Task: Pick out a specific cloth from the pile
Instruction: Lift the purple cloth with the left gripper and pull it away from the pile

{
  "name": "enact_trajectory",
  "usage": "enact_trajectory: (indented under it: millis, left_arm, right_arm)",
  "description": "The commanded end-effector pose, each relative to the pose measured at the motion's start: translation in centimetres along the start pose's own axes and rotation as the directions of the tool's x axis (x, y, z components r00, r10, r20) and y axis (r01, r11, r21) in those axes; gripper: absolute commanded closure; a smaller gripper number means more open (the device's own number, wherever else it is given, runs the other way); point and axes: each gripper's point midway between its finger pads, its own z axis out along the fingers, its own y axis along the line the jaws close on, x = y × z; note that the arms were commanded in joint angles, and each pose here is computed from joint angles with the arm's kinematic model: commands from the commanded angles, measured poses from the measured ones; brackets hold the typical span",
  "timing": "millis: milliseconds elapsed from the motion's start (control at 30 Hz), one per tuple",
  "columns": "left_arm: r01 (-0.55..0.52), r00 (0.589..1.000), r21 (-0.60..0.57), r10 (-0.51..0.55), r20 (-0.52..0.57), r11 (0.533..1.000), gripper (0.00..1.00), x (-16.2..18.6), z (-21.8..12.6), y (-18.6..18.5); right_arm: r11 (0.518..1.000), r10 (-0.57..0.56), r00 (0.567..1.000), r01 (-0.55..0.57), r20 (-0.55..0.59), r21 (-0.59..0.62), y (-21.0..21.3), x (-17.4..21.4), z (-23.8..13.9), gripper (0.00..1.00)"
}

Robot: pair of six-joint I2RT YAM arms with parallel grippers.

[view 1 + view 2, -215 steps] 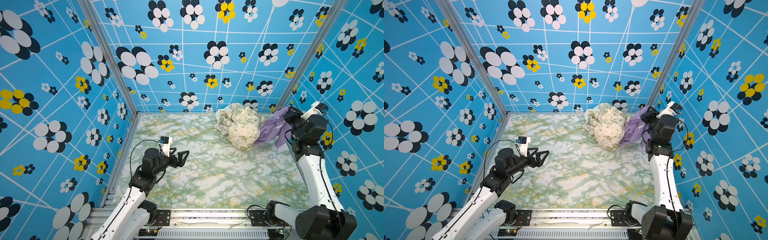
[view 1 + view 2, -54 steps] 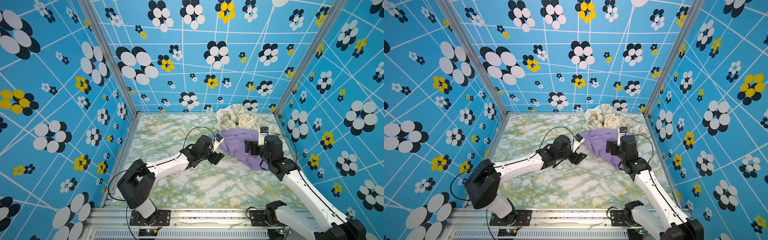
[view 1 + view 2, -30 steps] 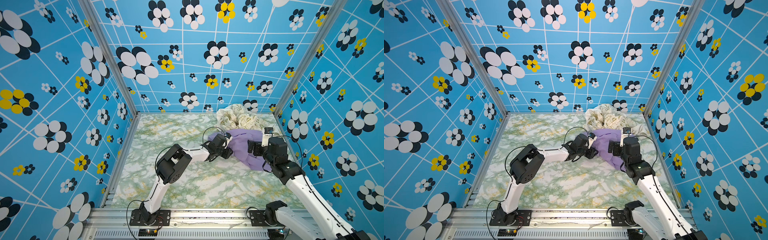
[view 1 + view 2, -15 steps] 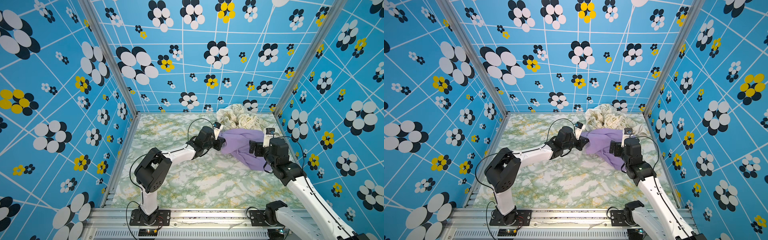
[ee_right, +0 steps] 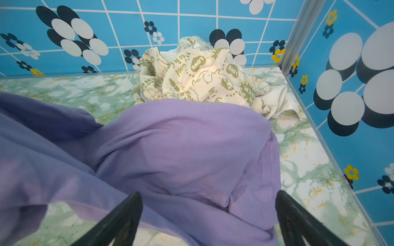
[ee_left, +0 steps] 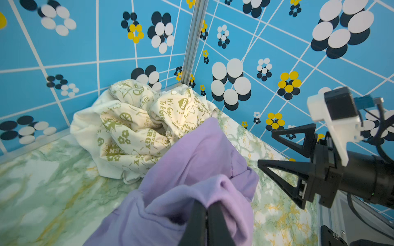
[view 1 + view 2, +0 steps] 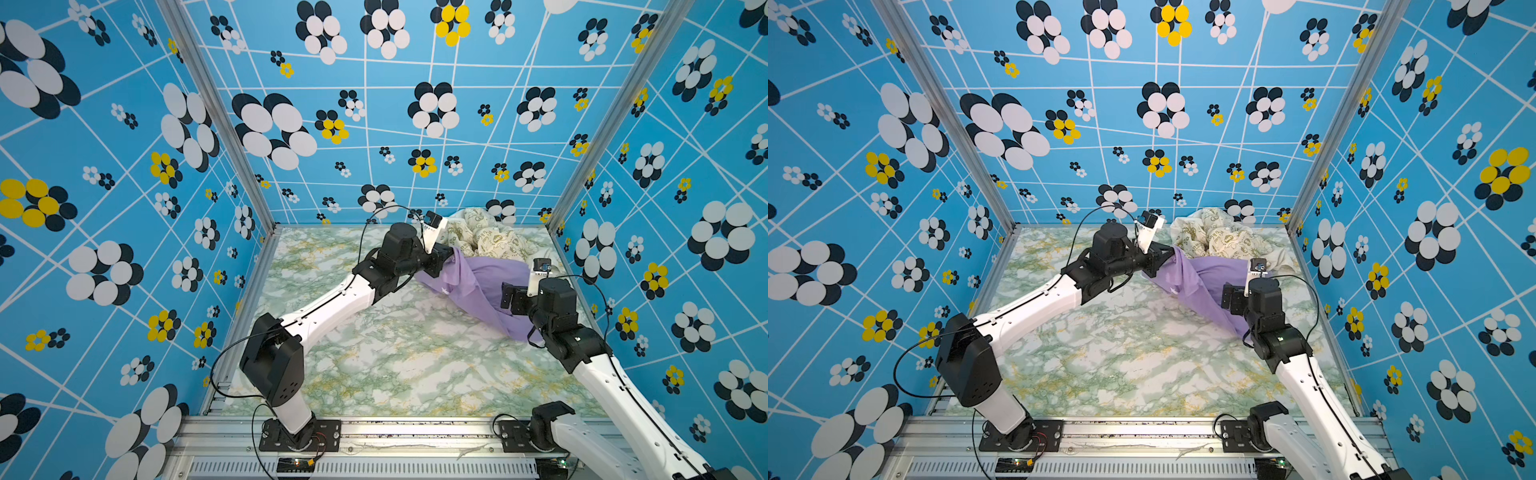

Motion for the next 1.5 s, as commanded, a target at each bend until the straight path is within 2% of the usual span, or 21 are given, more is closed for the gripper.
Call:
enact_trajectory:
  millis: [0,467,700,967,1467]
  left_arm:
    - [-0.052,0.998,0.008,0.052,0.034,0.999,1.0,-3.7,-3.1,-1.0]
    - [-0.078,0.987,-0.091,0.09,0.136,0.993,1.0,-11.5,-10.4,0.1]
    - [-0.077,0.978,-0.153,0.105,0.182,0.985,1.0,-14.1,-14.3,1.0]
    - [-0.057,0.974,-0.258,0.11,0.196,0.965,1.0,-15.1,-18.6,3.6]
    - [0.037,0.979,-0.472,0.064,0.195,0.881,1.0,-15.1,-24.9,11.4]
  right_arm:
    - [1.0,-0.006,1.0,0.006,0.002,0.023,-0.6,0.3,-0.1,0.01]
    - [1.0,-0.004,1.0,0.004,0.005,0.021,-0.5,0.1,0.1,0.01]
    - [1.0,-0.006,1.0,0.006,0.002,0.019,-0.4,0.1,0.2,0.01]
    - [1.0,-0.003,1.0,0.003,-0.006,-0.001,0.0,0.0,0.5,0.01]
    - [0.999,-0.005,1.0,0.005,-0.013,-0.032,0.7,0.0,0.9,0.01]
